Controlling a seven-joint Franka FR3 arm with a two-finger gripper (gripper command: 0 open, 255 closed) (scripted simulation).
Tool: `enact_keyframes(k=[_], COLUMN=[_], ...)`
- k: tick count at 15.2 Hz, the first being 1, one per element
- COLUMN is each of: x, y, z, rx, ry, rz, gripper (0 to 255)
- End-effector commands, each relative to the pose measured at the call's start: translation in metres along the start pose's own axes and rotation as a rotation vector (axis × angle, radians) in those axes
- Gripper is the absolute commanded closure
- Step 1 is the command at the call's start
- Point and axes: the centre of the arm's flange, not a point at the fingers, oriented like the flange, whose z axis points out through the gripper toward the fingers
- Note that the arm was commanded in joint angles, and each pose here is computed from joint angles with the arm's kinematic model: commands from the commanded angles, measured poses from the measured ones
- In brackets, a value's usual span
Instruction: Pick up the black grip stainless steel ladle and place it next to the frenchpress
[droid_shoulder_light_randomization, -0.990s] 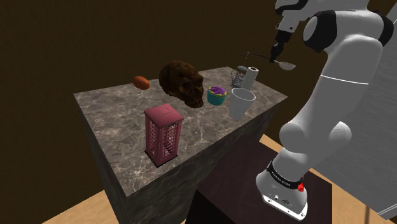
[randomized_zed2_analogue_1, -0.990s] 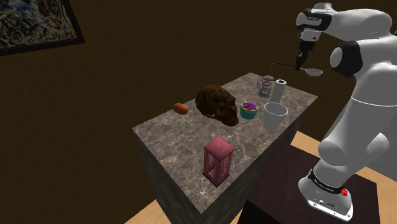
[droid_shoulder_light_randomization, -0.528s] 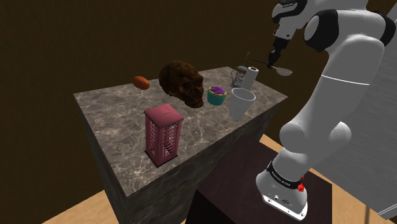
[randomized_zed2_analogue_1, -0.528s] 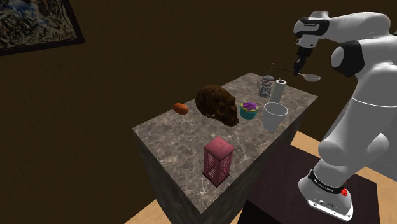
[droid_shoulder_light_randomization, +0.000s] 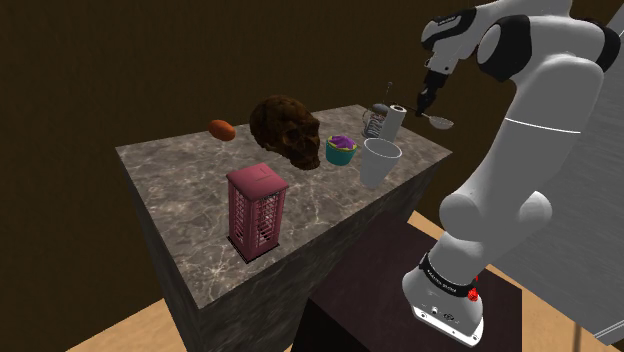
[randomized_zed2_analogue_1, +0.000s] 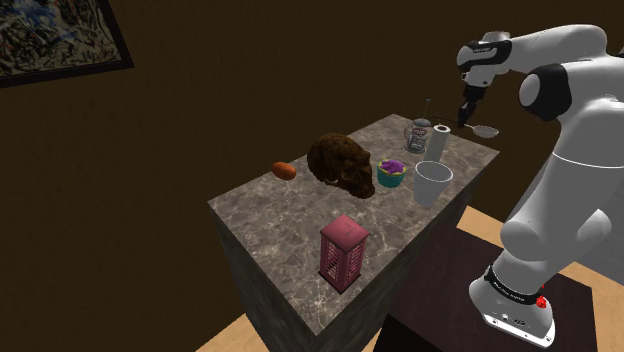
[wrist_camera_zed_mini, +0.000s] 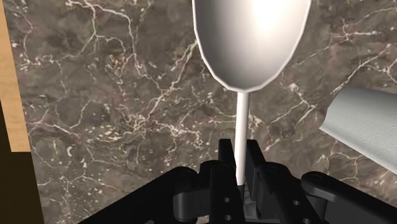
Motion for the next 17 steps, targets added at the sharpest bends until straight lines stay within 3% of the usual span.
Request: enact_keyframes(k=[1, 17], x=[0.000, 0.002], y=[0.001, 0.009], z=[0.011, 0.095], rx=[0.000, 0.000], ry=[0.000, 0.000], rz=[0.000, 0.000], gripper=[255, 255])
